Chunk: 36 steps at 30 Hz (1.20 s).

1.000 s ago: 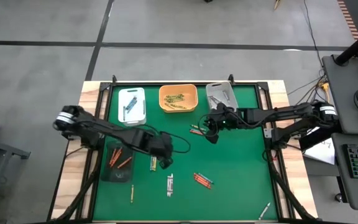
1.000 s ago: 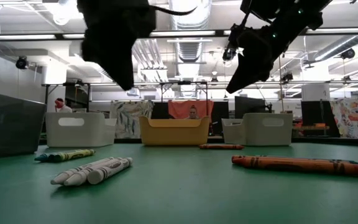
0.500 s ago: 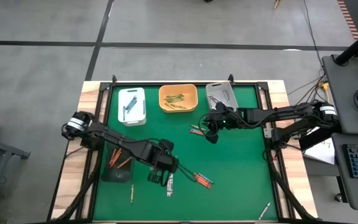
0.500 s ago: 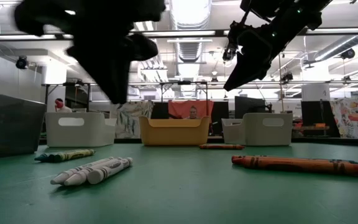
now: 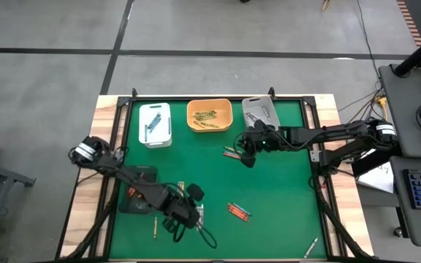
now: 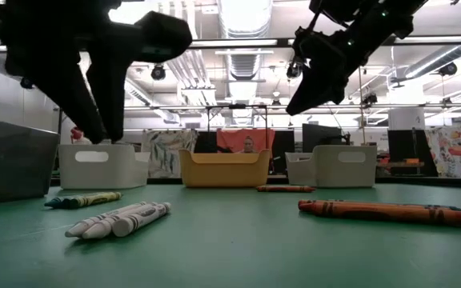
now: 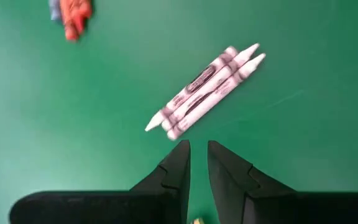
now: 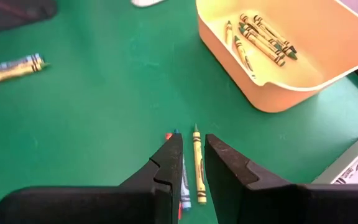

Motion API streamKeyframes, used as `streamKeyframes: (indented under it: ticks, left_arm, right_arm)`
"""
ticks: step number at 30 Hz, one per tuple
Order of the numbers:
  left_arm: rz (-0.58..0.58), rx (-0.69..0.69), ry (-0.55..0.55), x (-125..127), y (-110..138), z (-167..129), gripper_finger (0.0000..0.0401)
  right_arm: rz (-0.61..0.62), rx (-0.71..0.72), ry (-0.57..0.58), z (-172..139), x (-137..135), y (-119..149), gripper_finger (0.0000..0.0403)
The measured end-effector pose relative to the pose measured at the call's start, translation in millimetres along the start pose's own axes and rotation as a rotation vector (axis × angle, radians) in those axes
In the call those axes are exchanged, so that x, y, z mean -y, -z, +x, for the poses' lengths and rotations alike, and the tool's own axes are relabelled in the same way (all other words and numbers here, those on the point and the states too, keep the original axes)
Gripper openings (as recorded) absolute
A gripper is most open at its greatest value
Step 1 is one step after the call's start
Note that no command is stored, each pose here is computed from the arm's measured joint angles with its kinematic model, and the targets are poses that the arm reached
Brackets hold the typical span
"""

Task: Sort crayons
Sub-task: Put the white crayon into the gray bin

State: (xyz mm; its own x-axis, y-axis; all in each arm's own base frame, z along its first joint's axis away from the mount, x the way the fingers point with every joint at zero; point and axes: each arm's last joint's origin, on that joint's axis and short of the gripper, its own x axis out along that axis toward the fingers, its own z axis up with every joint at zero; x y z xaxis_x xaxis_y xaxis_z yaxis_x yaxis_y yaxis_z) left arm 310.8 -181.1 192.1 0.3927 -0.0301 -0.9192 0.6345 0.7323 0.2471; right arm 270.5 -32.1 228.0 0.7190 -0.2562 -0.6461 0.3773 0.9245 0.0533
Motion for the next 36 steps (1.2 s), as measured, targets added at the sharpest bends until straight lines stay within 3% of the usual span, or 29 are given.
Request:
streamKeyframes:
  ticks: [6, 22, 32, 36]
  left_arm:
    - [0.127, 0.010, 0.001, 11.0, 2.1, 18.9, 0.0038]
    - [0.262, 0.033, -0.024, 2.1, 0.4, 28.7, 0.0040]
    - [0.298, 0.041, -0.021, -3.2, 2.4, 30.8, 0.0115]
    - [0.295, 0.038, -0.014, -4.2, 3.0, 33.6, 0.0122]
  right_arm:
    - [0.074, 0.003, -0.001, 0.3, -0.2, -0.5, 0.0057]
    - [0.110, -0.005, -0.001, 1.0, -0.5, 2.1, 0.0057]
    - [0.110, -0.004, -0.002, 1.0, -0.5, 2.0, 0.0057]
    - [0.110, -0.005, -0.002, 1.2, -0.5, 2.2, 0.0057]
